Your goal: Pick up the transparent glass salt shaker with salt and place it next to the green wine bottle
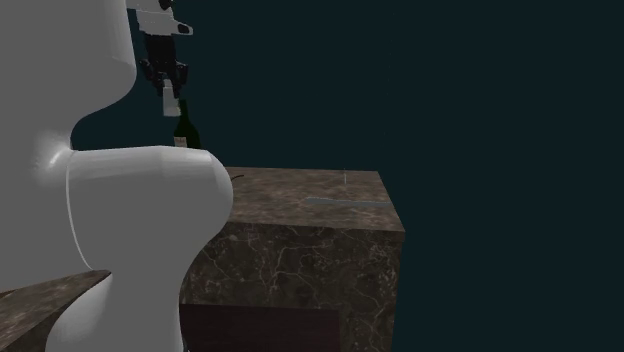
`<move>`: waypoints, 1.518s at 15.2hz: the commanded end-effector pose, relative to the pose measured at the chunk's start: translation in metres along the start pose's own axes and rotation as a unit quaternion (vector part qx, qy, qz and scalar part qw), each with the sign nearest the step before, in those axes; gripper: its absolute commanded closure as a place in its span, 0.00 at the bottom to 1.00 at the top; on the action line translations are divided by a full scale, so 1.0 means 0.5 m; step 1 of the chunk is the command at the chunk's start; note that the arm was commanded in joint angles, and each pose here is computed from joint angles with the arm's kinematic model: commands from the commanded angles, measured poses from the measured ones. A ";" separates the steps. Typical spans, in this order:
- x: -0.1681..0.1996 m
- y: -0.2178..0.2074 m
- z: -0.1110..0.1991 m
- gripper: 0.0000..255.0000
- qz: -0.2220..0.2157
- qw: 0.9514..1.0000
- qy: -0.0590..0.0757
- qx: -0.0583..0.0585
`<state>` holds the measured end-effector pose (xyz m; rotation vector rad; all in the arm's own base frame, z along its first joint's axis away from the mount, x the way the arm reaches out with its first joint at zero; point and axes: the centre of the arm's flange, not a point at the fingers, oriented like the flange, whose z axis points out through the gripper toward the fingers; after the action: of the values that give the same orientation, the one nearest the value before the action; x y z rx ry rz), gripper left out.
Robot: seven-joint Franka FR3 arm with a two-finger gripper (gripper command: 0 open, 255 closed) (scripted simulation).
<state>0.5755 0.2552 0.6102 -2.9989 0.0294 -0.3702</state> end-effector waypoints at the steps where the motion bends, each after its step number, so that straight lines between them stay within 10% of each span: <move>1: -0.006 0.002 0.021 1.00 0.000 1.000 0.000 0.000; 23: -0.062 0.030 0.245 1.00 0.000 1.000 0.000 0.000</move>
<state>0.5746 0.2561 0.4882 -2.9988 0.0295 -0.3701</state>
